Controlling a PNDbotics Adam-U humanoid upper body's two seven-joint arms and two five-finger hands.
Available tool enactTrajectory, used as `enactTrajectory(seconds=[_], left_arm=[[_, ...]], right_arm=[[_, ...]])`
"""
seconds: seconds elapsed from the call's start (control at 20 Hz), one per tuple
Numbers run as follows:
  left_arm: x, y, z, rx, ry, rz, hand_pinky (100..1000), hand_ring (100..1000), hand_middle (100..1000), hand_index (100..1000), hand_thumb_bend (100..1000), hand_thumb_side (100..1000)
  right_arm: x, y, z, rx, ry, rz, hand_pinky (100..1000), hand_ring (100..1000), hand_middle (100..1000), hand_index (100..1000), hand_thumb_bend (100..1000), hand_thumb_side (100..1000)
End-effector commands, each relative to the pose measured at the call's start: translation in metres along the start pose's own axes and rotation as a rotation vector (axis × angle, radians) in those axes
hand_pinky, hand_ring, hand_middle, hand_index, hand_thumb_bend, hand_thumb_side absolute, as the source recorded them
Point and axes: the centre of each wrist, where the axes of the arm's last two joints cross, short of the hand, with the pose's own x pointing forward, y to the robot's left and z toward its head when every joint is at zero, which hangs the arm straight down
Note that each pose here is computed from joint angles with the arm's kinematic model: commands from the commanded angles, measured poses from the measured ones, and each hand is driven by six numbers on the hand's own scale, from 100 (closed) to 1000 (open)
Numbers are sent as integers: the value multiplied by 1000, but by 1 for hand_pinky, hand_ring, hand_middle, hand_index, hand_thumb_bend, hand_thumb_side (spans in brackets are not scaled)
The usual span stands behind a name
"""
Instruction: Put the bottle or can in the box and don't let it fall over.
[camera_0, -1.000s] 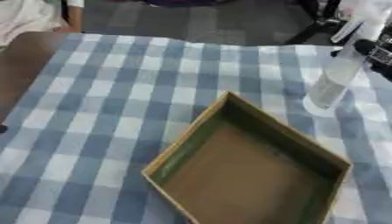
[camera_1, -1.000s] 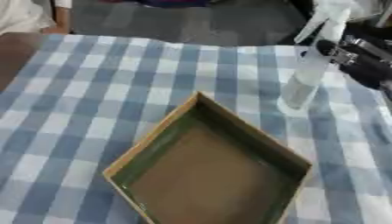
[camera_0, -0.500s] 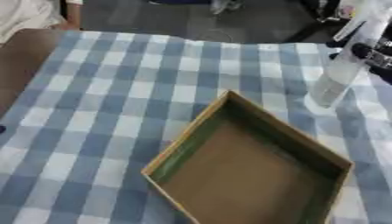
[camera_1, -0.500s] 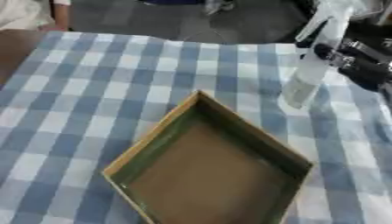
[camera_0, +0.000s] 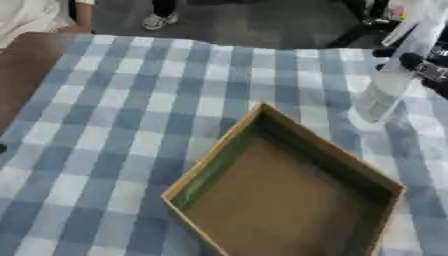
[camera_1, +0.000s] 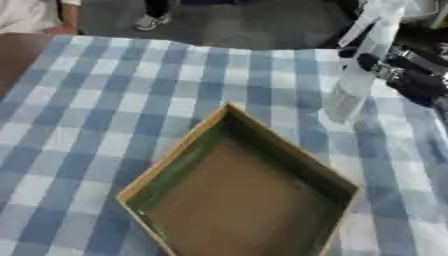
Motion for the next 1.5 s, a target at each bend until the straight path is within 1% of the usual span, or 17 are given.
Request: enactTrajectory(seconds=[0.05, 0.35, 0.5, 0.85, 1.05, 1.4, 1.5], left_arm=[[8, 1, -3, -9, -28, -18, 1000, 645, 855, 940, 100, 726], [9, 1, -3, -11, -29, -18, 1000, 645, 854, 940, 100, 727], [9, 1, -4, -13, -30, -17, 1000, 644, 854, 940, 100, 727], [9, 1, -4, -13, -31, -16, 1000, 644, 854, 940, 100, 726], [9, 1, -5, -14, -31, -16, 1000, 644, 854, 940, 100, 726], [9, 1, -5, -15, -33, -15, 1000, 644, 854, 940, 100, 726], [9, 1, -5, -13, -33, -15, 1000, 644, 854, 940, 100, 726]], right_arm=[[9, -8, 1, 7, -3, 44, 935, 1000, 1000, 991, 100, 643], [3, -1, 1, 18, 6, 51, 933, 1000, 1000, 988, 100, 623], [2, 1, 0, 16, 9, 50, 932, 1000, 1000, 987, 100, 596], [1, 2, 0, 11, 11, 60, 933, 1000, 1000, 980, 100, 498], [-1, 5, 1, 22, 18, 69, 935, 1000, 1000, 979, 100, 488], [-6, 10, 2, 49, 29, 71, 938, 1000, 1000, 976, 100, 501], [-8, 12, 3, 56, 33, 71, 939, 1000, 1000, 976, 100, 490]])
